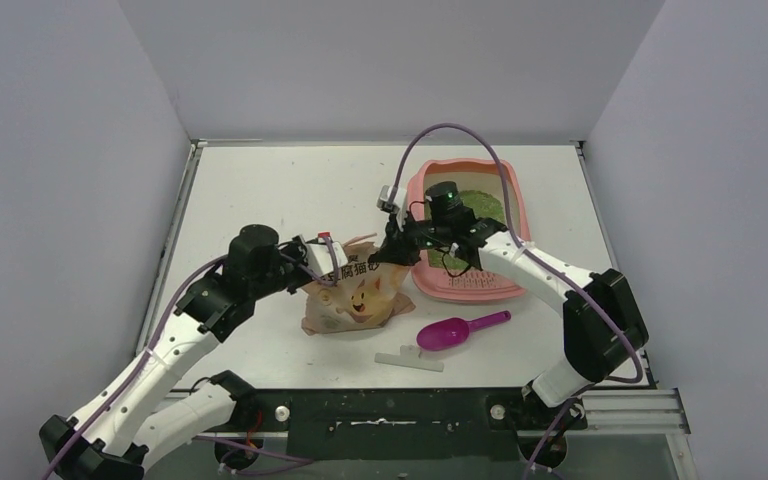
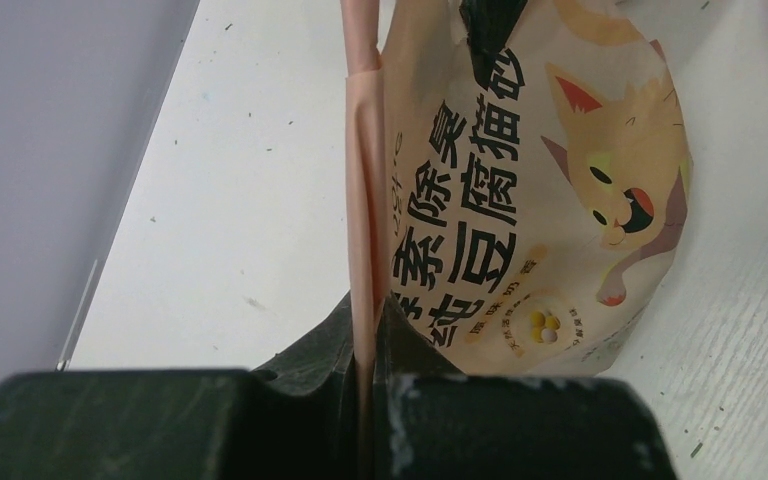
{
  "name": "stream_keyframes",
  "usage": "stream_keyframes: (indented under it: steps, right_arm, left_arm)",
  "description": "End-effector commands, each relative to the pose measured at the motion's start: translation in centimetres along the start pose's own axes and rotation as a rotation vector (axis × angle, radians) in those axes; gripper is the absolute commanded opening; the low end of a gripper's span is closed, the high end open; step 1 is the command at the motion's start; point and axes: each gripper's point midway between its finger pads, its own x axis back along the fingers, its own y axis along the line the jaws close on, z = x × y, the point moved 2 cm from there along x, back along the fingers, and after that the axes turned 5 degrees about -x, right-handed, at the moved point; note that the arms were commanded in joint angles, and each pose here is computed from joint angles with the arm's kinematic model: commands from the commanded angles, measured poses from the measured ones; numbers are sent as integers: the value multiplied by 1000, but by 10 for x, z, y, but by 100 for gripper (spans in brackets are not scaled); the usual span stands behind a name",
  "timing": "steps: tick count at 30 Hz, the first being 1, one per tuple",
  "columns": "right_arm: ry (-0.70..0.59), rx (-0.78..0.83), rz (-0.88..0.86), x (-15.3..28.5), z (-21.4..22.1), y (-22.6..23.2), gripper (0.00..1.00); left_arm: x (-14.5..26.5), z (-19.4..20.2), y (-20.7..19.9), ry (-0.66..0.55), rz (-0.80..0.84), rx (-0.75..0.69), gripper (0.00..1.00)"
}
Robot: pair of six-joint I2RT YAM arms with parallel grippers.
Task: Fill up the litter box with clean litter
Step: Close the cat litter bag at the center of the board.
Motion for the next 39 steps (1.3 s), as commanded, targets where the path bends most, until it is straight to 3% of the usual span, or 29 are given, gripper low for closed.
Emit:
stream_keyframes:
  steps: [1,7,10,15,20,22,26,29,35,39]
  right_arm:
    - [-35,67,98,8,-20,-6,0]
    - [-189,-40,382,19,-38,-33,0]
    - [-234,-141,431,23,-42,-42,0]
    - [-234,-168,308,17,-46,-27,1]
    - [-232,-189,216,29,-43,-21,11]
    - [-227,-192,156,37,-40,-16,20]
    - [-177,-215,-22,56,-39,7,54]
    - [-182,-244,-62,72,-52,11,67]
    - [-150,-315,-75,75,-77,8,79]
    - [-19,-314,-102,62,-67,13,80]
  left_arm:
    - [22,-41,36,-159,-194,-58,0]
    - [25,-35,11,-131,-169,-115,0]
    - [27,-29,-7,-93,-148,-165,0]
    - [28,-16,-45,-14,-40,-240,0]
    - [36,7,-73,68,86,-273,0]
    - [40,16,-83,87,134,-291,0]
    - [48,29,-94,108,187,-344,0]
    - [50,33,-100,119,229,-371,0]
    - [46,41,-115,163,291,-476,0]
    - [45,51,-113,211,257,-492,0]
